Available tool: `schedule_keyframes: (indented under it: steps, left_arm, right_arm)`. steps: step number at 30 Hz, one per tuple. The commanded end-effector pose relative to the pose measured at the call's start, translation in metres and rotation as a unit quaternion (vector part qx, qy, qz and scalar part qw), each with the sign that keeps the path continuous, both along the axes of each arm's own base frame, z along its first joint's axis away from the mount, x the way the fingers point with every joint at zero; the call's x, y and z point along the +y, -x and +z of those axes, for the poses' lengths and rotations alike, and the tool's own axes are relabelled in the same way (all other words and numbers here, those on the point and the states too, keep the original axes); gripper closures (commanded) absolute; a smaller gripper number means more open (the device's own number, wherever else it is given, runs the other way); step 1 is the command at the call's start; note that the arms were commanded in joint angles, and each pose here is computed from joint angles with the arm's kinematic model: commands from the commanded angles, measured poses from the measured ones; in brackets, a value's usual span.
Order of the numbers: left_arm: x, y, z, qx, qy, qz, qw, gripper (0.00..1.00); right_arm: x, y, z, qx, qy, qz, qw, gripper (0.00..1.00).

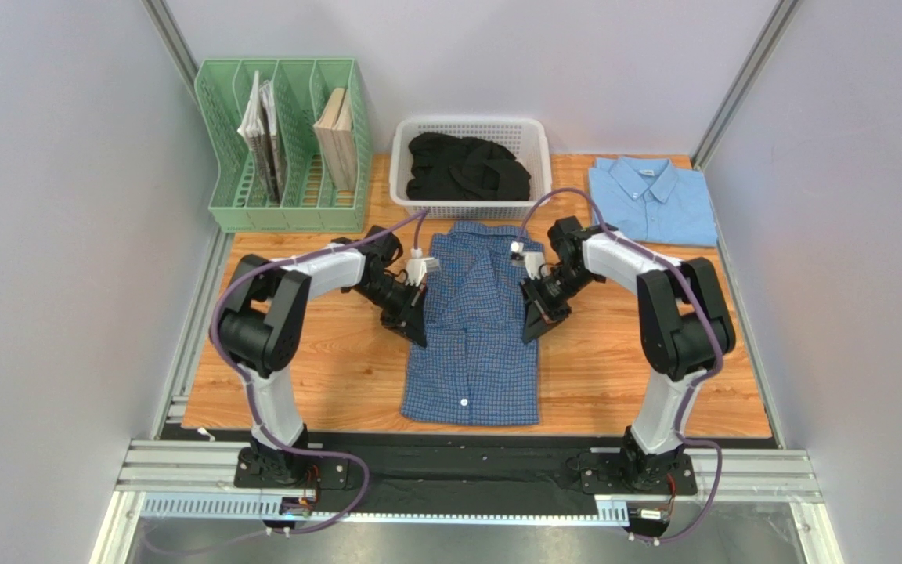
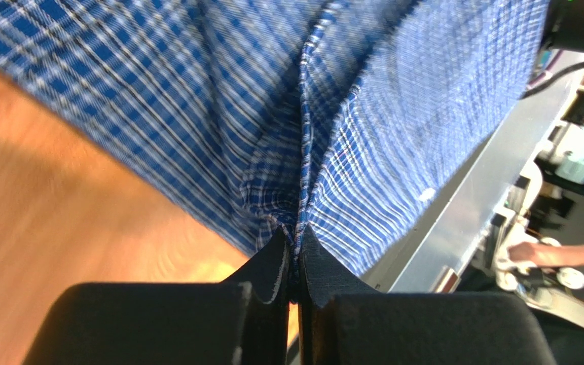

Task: Fold and stack the long sleeve shirts
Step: Fold the shirt

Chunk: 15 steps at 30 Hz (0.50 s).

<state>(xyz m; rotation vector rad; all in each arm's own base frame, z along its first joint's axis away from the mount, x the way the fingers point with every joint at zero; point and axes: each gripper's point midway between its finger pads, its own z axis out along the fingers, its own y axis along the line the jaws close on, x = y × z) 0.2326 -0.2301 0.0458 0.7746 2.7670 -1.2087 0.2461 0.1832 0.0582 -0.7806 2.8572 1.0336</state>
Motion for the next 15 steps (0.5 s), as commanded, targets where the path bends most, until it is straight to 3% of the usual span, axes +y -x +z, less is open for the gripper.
schedule_keyframes:
  steps: [1, 10, 12, 13, 15]
  left_arm:
    - [-0.006, -0.009, -0.012, 0.005, 0.000, -0.012, 1.000, 0.91]
    - [-0.008, -0.037, -0.017, -0.015, -0.027, 0.003, 1.000, 0.85]
    - [-0.009, -0.039, -0.010, -0.020, -0.018, 0.000, 1.000, 0.76]
    - [-0.010, -0.040, 0.004, -0.039, -0.002, -0.006, 0.999, 0.63]
    - [-0.005, -0.034, 0.023, -0.056, 0.027, -0.007, 0.998, 0.55]
  right_arm:
    - [-0.009, -0.012, -0.039, -0.014, 0.047, 0.011, 0.999, 1.00]
    - [-0.017, -0.062, -0.057, -0.063, 0.108, -0.016, 0.992, 1.00]
    - [-0.017, -0.067, -0.046, -0.068, 0.105, -0.019, 0.992, 0.86]
    - [-0.014, -0.065, -0.031, -0.071, 0.088, -0.018, 0.993, 0.79]
    - [-0.016, -0.053, -0.009, -0.060, 0.071, -0.021, 0.995, 0.59]
